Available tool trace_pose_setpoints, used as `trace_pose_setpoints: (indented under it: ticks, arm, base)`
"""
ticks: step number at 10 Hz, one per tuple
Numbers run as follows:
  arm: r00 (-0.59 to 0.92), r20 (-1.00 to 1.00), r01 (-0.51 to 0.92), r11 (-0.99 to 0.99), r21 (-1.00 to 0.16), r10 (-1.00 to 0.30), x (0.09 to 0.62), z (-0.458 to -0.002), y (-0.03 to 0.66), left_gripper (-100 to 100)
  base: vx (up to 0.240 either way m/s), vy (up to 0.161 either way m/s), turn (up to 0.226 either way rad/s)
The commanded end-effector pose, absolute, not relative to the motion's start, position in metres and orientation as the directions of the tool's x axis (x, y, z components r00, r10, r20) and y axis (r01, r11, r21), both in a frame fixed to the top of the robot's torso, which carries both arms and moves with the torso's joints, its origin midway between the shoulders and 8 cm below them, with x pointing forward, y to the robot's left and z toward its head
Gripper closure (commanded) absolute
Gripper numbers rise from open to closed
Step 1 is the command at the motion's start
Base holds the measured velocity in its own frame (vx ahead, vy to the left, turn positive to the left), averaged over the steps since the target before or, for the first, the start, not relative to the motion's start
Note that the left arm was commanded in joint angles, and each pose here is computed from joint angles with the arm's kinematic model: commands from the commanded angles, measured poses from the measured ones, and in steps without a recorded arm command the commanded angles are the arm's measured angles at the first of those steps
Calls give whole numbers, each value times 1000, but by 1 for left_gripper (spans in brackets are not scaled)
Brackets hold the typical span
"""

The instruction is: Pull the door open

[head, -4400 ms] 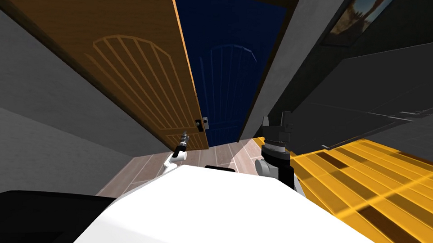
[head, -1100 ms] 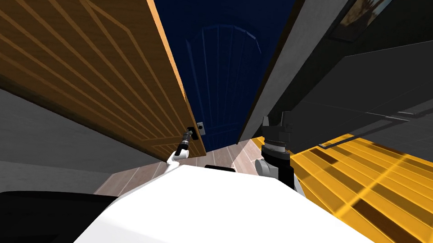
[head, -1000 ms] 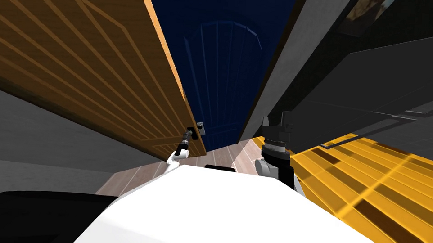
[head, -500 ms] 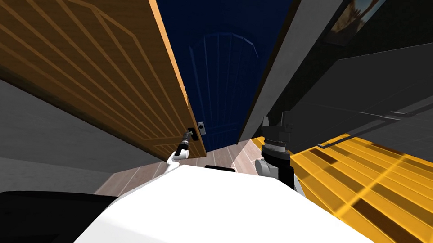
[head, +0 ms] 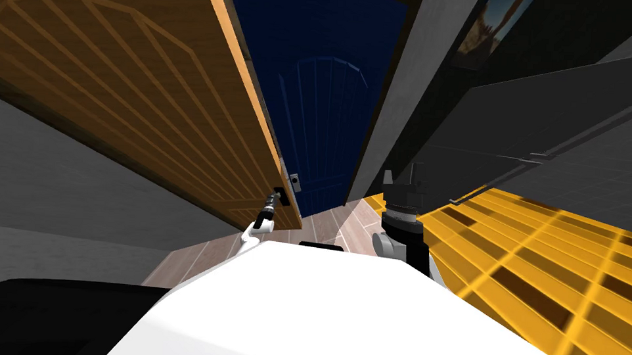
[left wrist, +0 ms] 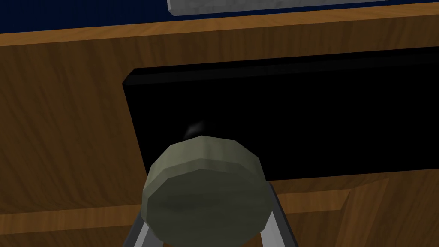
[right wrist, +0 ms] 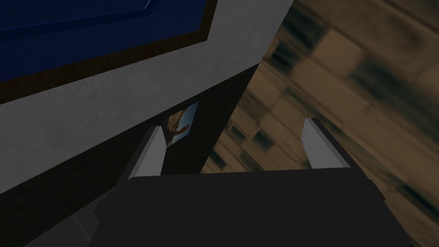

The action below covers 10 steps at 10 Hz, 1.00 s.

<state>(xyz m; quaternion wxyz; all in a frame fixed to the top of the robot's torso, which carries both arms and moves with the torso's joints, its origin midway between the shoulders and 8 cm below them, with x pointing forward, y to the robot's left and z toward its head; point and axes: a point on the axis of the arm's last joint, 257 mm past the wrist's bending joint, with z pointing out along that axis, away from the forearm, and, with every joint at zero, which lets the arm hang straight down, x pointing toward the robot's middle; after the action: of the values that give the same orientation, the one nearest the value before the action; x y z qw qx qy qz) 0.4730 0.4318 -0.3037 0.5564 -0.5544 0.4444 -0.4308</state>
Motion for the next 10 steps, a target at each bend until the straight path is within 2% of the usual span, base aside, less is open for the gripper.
trace_pose_setpoints:
  ticks: [1, 5, 10]
  arm:
    - [218, -17, -22, 12, -1000, -976, 470, -307, 428, 100]
    - [151, -6, -8, 5, -1000, -989, 477, -300, 405, 100]
    - [113, -10, -5, 9, -1000, -994, 471, -297, 400, 100]
  base:
    - [-237, 58, -148]
    - [-222, 88, -173]
    - [-153, 77, -128]
